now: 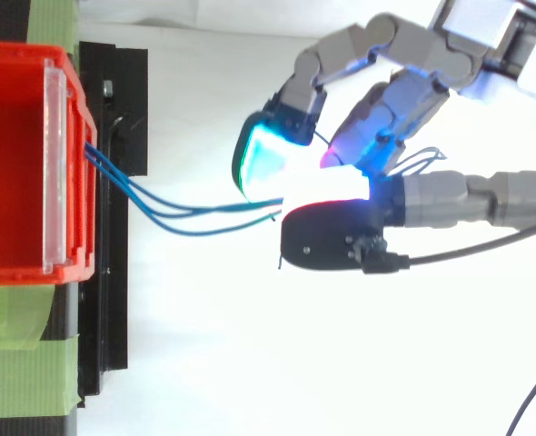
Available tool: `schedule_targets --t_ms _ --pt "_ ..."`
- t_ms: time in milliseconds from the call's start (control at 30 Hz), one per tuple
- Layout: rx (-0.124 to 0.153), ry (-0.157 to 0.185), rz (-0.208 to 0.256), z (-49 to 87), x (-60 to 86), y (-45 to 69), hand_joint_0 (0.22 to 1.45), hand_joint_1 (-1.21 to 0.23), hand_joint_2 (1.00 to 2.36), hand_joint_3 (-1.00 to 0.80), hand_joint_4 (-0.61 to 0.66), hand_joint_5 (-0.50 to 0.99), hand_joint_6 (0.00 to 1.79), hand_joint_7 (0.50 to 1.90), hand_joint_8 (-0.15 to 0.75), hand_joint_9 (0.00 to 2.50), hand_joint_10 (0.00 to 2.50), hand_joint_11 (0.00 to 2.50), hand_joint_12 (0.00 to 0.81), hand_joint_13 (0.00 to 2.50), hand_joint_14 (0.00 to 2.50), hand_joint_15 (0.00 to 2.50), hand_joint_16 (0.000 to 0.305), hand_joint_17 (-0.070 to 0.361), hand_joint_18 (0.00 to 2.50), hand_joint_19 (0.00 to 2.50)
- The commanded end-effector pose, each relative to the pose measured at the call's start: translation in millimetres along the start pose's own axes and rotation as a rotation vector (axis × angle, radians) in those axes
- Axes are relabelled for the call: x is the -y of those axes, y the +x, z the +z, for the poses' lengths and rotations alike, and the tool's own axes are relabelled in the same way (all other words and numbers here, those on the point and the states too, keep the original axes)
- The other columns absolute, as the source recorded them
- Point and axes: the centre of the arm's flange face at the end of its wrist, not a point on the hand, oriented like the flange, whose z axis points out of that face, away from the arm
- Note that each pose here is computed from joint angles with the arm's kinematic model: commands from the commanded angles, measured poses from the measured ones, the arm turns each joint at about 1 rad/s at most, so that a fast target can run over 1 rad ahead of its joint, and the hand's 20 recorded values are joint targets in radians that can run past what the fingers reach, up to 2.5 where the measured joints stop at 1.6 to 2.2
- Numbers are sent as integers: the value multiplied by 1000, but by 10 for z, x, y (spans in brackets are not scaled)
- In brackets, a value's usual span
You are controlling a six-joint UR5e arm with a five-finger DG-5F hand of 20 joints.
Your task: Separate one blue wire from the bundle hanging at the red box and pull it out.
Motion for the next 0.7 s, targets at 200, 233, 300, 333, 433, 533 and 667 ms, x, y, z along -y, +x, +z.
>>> schedule_targets --t_ms 200,233,300,333,433,533,667 --pt "-75 -2 152 -19 -2 57 558 -698 1018 -234 194 -161 844 860 347 1077 10 1323 412 1217 106 1568 48 109 798 526" --pt "-77 0 166 -22 1 58 557 -698 1018 -236 196 -161 844 869 352 1077 10 1316 416 1217 107 1567 48 109 799 518" --pt "-81 3 184 -25 3 60 557 -700 1018 -241 195 -161 844 868 353 1078 9 1318 417 1216 110 1563 48 109 799 518" --pt "-83 5 191 -30 2 67 557 -700 1017 -245 194 -161 844 868 354 1077 10 1315 414 1218 107 1558 48 109 798 517" --pt "-83 14 207 -35 15 57 558 -700 1017 -259 193 -161 844 860 349 1076 10 1324 416 1221 102 1556 48 109 800 518" --pt "-87 14 204 -36 15 59 557 -702 1016 -270 194 -161 844 867 351 1078 9 1316 418 1221 105 1562 48 109 801 517" --pt "-87 14 195 -36 15 59 555 -720 1016 -282 198 -161 844 866 355 1079 9 1312 417 1227 100 1555 48 109 804 516"
